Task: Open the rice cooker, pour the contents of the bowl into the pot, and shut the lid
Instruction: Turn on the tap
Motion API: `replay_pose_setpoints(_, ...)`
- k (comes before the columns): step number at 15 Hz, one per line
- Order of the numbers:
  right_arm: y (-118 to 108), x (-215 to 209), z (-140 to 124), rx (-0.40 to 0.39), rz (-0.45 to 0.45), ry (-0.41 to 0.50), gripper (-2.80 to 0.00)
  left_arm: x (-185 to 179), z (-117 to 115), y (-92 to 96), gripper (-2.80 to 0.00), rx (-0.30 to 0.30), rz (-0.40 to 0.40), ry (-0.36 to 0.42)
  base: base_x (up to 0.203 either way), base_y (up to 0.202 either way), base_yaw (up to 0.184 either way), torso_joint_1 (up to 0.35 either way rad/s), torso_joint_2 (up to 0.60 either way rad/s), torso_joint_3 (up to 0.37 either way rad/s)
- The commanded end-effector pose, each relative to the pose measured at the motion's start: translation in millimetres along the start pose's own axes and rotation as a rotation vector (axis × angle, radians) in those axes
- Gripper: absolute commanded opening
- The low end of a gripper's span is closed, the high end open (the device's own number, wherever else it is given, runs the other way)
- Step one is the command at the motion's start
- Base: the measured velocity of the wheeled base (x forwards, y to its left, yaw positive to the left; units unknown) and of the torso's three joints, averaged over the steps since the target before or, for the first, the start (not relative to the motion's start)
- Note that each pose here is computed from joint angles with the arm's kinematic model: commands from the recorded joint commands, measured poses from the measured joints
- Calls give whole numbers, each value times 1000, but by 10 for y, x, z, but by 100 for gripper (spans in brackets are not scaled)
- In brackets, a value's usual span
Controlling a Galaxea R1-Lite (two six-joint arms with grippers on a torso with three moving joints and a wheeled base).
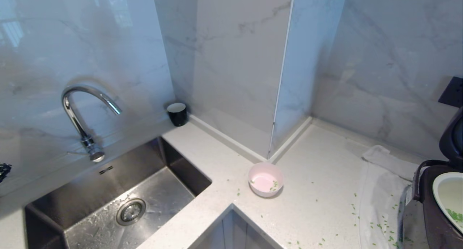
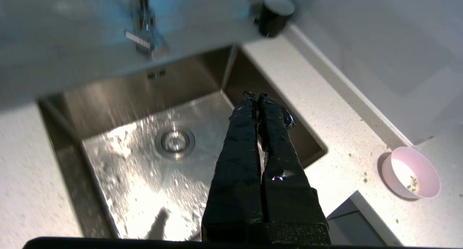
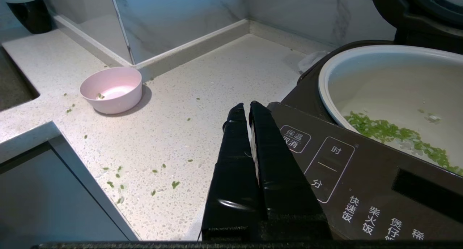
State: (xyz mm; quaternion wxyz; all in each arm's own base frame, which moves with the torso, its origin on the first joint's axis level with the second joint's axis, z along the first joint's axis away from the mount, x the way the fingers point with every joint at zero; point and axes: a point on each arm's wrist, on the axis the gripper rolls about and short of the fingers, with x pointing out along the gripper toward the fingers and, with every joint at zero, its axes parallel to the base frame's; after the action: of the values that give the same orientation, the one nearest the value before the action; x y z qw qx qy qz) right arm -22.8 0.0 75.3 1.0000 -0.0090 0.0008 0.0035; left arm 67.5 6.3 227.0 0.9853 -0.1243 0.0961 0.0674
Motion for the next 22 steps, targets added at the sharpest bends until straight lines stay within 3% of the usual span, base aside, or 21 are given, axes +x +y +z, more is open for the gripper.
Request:
replay_pose_setpoints(1,0,1,1,0,1,1,-280,662,-8,28,-280,-80,116,217,0,0,0,0,0,0)
replay_pose_setpoints(3,0,1,1,0,1,1,-280,1085,-116,88,-280,-149,205,337,0,0,0,0,0,0)
replay_pose_setpoints(5,0,1,1,0,1,1,-280,1486,-229,158,-280,-204,297,389,0,0,0,0,0,0)
replay_pose_setpoints(7,0,1,1,0,1,1,-280,1831,-348,233,-280,-214,395,372,0,0,0,0,0,0)
replay_pose_setpoints(12,0,1,1,0,1,1,-280,2354,-329,442,-280,-244,489,244,0,0,0,0,0,0)
replay_pose_setpoints(18,0,1,1,0,1,1,-280,2805,-344,793,-280,-262,570,244,0,0,0,0,0,0)
replay_pose_setpoints(22,0,1,1,0,1,1,-280,3106,-401,852,-280,-238,569,260,0,0,0,0,0,0)
